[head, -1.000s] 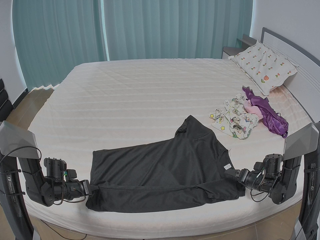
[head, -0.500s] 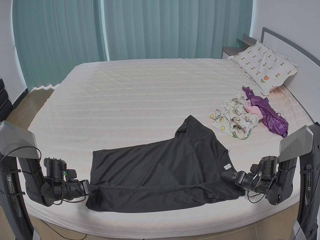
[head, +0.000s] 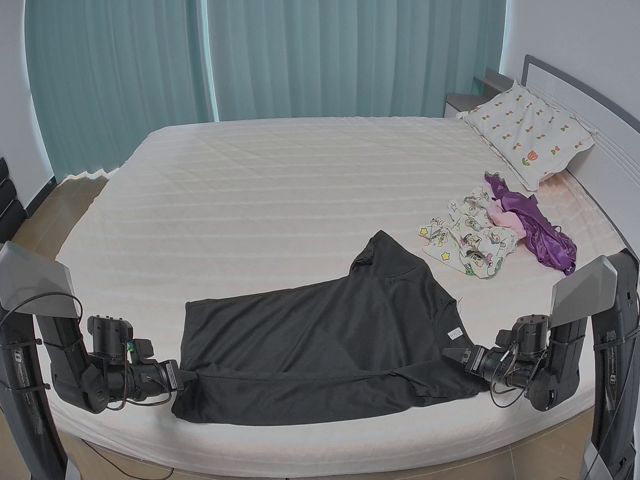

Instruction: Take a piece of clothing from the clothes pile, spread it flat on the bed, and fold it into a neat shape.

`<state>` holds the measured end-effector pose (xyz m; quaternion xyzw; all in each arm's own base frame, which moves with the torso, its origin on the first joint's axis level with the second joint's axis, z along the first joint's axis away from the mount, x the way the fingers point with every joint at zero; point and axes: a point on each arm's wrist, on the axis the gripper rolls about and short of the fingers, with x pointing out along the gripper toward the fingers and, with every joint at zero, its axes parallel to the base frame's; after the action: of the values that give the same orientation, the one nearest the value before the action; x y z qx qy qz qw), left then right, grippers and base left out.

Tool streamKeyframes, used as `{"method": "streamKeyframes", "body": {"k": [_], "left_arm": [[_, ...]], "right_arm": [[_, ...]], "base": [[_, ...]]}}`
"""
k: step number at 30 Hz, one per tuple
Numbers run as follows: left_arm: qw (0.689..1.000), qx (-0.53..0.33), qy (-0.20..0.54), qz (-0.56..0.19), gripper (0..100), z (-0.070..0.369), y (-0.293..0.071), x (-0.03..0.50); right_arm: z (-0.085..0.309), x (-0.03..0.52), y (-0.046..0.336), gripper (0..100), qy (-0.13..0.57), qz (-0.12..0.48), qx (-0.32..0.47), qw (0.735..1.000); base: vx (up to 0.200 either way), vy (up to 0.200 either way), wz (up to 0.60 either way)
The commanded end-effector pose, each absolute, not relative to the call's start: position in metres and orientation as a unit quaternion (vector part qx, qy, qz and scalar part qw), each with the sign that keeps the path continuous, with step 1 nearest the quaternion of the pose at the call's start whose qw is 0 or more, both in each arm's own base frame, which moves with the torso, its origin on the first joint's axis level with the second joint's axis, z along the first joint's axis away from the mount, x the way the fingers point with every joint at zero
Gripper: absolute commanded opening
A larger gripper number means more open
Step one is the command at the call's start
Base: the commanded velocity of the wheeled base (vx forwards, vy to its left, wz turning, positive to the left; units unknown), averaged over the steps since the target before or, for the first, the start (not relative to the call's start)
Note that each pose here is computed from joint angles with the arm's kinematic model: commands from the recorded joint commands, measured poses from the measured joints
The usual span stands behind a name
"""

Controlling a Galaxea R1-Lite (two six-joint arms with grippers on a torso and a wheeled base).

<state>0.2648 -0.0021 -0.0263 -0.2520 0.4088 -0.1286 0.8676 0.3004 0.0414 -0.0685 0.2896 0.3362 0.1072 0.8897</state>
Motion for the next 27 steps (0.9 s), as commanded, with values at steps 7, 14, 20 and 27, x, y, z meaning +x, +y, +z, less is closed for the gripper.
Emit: {"method": "streamKeyframes", "body": {"k": [7, 14, 20, 27], "left_arm": [[0.865, -0.269, 0.408, -0.114, 0, -0.026, 0.003, 0.265], [0.869, -0.268, 0.403, -0.099, 0, -0.028, 0.010, 0.267], [0.870, -0.270, 0.401, -0.092, 0, -0.028, 0.014, 0.267], [0.874, -0.264, 0.401, -0.074, 0, -0.031, 0.015, 0.271]], "right_arm": [[-0.070, 0.305, 0.037, 0, 0.329, 0.101, 0.290, 0.893], [-0.069, 0.311, 0.025, 0, 0.303, 0.092, 0.309, 0.897], [-0.054, 0.314, 0.022, 0, 0.278, 0.095, 0.317, 0.902], [-0.041, 0.317, 0.024, 0, 0.260, 0.100, 0.332, 0.901]], "base": [[0.000, 0.000, 0.00], [0.000, 0.000, 0.00], [0.000, 0.000, 0.00], [0.000, 0.000, 0.00]]}}
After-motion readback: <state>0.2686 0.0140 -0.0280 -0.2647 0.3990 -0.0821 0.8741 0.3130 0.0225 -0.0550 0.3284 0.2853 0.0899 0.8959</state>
